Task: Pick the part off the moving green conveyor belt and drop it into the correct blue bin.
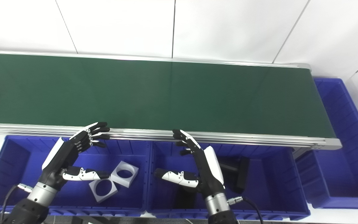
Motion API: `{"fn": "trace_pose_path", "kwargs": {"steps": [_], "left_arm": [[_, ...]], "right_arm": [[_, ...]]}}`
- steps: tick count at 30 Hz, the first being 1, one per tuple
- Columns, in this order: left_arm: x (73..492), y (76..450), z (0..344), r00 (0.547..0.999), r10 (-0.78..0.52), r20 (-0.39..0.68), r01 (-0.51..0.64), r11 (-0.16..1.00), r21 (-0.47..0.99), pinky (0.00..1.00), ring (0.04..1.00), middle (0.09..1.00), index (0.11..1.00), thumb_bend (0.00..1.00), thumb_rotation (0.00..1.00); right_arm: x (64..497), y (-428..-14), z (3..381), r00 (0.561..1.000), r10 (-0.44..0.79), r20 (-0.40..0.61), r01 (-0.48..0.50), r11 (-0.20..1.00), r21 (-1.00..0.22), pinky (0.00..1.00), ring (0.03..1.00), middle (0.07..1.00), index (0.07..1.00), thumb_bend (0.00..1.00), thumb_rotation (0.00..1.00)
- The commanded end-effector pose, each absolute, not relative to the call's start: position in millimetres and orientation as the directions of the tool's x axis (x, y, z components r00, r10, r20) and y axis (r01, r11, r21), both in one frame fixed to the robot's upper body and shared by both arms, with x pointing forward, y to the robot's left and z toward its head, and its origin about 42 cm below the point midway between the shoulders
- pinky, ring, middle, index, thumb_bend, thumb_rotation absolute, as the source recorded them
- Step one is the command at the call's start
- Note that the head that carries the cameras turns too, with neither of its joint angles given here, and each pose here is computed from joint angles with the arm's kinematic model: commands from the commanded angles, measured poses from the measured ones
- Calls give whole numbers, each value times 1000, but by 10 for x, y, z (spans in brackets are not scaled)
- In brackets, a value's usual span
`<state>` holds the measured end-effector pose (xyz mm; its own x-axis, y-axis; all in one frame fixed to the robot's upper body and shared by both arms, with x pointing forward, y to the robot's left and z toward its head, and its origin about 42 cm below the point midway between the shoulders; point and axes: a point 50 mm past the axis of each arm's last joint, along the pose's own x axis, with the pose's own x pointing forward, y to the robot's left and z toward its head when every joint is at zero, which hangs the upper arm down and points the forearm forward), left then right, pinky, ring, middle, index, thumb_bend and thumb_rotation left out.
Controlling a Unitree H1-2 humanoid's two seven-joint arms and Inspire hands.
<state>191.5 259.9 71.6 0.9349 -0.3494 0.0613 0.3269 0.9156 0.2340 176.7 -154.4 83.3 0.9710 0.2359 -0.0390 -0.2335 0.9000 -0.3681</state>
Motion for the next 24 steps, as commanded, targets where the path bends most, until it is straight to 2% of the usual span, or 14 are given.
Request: {"fn": "trace_pose_path", "kwargs": {"steps": [1, 24], "left_arm": [[1952, 2628, 819, 930, -346, 126, 309, 919, 244, 644, 748, 820, 842, 865, 170], [1943, 2620, 816, 929, -346, 132, 308, 919, 245, 641, 748, 820, 844, 859, 174]], "right_arm": [[1808, -1497, 927, 972, 233, 1, -217, 909, -356, 655, 770, 824, 849, 788, 456], [1798, -1509, 933, 973, 231, -11, -219, 907, -361, 657, 770, 825, 849, 787, 449]]}}
